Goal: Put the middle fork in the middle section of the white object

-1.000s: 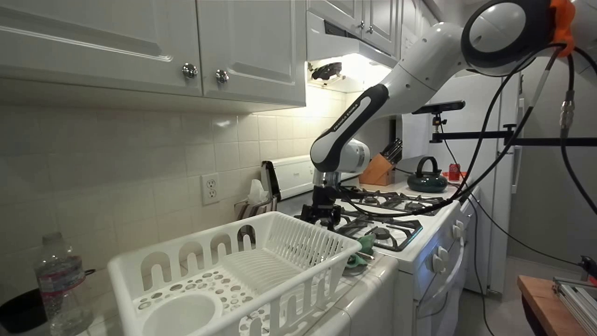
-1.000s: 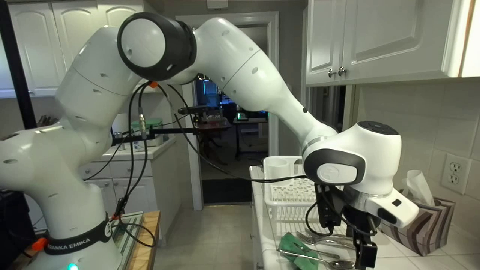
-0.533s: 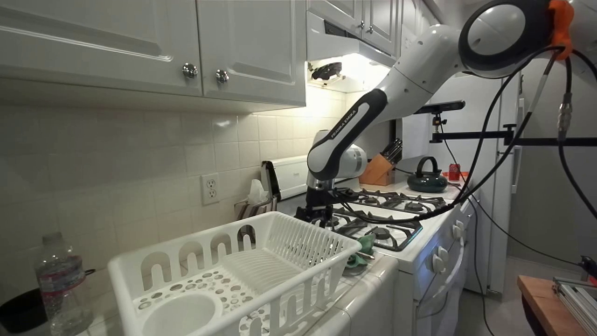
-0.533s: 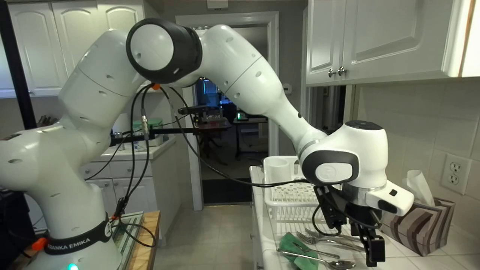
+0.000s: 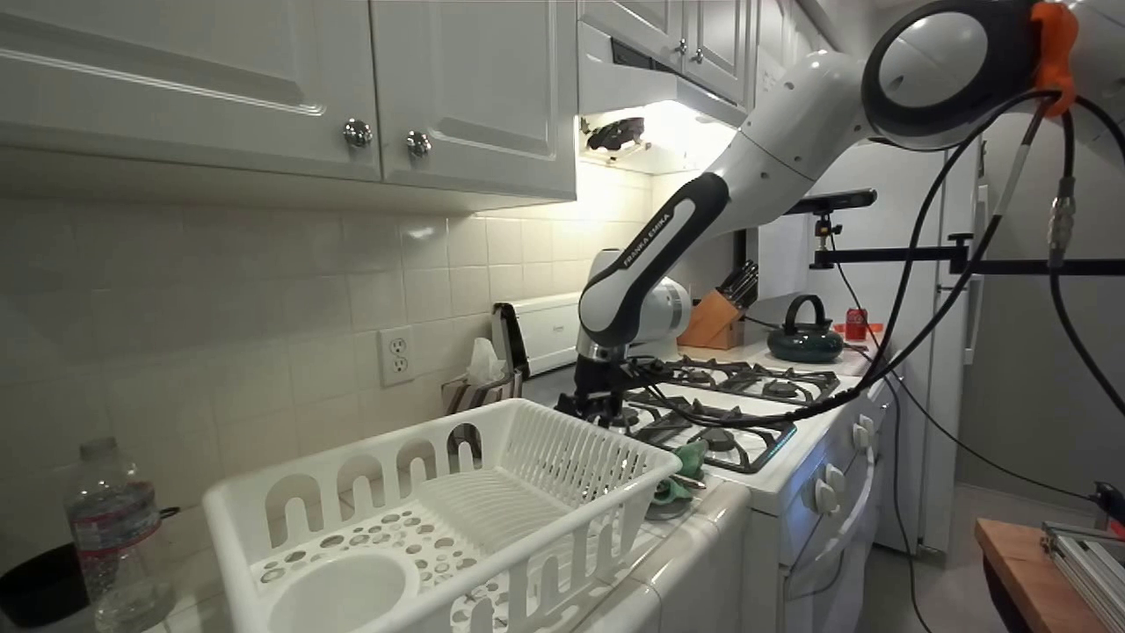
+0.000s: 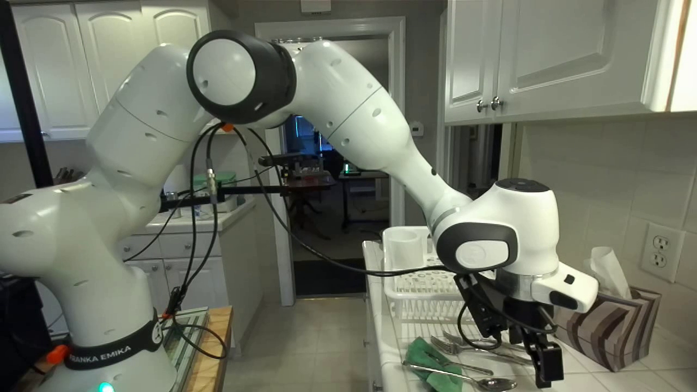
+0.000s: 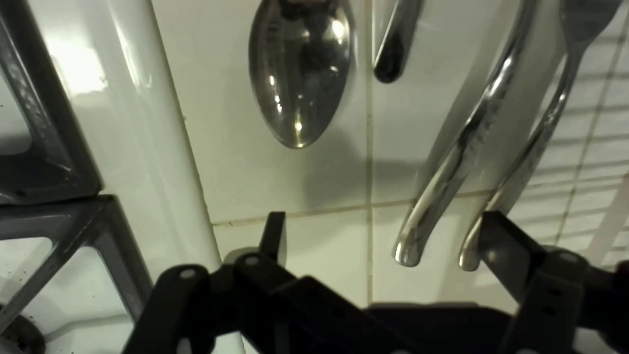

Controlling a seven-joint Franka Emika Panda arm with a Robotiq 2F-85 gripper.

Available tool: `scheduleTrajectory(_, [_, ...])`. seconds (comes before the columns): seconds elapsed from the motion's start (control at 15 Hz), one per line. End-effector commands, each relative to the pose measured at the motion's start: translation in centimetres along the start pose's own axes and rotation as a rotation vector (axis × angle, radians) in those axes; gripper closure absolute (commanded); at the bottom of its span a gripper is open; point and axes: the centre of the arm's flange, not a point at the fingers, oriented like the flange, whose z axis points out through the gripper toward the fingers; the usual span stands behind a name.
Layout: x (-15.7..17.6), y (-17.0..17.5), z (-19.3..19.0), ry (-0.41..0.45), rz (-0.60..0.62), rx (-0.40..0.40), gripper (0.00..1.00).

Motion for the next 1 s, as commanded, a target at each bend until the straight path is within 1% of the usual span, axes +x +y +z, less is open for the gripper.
scheduleTrajectory(0.0, [-0.55, -0.04, 0.58, -0.003, -0.051, -0.015, 0.00])
scheduleTrajectory(0.33, [-1.06, 0.01, 1.04, 0.002, -0.079, -0.028, 0.00])
scheduleTrajectory(0.93, [-1.28, -0.03, 1.44, 0.029, -0.133, -0.084, 0.00])
